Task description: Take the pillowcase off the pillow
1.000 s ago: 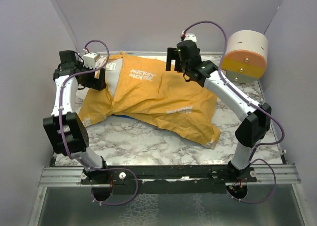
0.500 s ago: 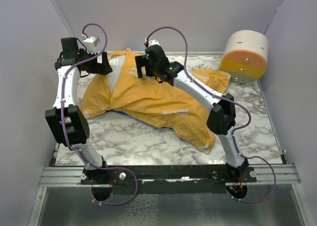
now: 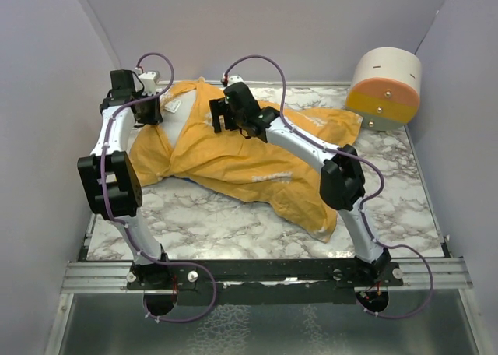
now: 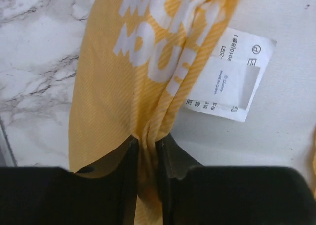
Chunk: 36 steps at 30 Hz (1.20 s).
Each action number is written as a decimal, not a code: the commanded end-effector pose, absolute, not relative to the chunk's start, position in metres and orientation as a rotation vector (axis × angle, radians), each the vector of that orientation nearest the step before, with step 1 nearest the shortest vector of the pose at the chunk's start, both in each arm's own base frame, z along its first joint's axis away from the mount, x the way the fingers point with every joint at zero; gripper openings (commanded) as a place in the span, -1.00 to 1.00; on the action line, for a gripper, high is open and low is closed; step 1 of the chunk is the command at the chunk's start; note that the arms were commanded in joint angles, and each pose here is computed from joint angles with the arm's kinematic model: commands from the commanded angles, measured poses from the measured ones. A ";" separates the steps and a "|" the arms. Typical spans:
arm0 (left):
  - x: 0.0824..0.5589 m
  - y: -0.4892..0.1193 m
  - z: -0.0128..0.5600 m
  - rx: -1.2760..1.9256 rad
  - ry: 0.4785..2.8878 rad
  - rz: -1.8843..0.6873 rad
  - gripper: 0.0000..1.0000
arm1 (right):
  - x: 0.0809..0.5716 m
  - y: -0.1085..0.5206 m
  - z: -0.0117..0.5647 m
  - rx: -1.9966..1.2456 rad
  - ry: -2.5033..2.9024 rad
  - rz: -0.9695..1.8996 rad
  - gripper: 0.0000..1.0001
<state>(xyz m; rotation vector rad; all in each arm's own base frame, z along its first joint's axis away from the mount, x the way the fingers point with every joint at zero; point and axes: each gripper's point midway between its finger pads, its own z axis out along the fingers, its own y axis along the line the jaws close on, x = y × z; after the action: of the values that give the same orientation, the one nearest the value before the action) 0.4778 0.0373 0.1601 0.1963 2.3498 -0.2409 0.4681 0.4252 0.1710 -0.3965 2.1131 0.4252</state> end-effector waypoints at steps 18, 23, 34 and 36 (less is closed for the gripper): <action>0.498 0.130 0.138 -0.024 2.381 0.182 -0.47 | 0.423 0.386 0.184 -0.383 2.131 0.451 0.46; 0.503 0.099 0.082 -0.031 2.537 0.007 -0.33 | 0.427 0.405 0.233 -0.453 2.035 0.528 0.52; 0.504 0.035 0.074 0.033 2.612 -0.528 -0.34 | 0.497 0.370 0.205 -0.507 2.129 0.642 0.99; 0.514 0.022 0.084 0.041 2.595 -0.589 -0.49 | 0.483 0.358 0.167 -0.556 2.210 0.655 0.99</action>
<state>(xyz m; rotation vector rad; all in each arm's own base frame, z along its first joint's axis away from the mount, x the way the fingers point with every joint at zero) 0.5115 0.0674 0.0714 0.0233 2.5966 -0.3265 0.4910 0.4021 0.2715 -0.4630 1.9396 0.6494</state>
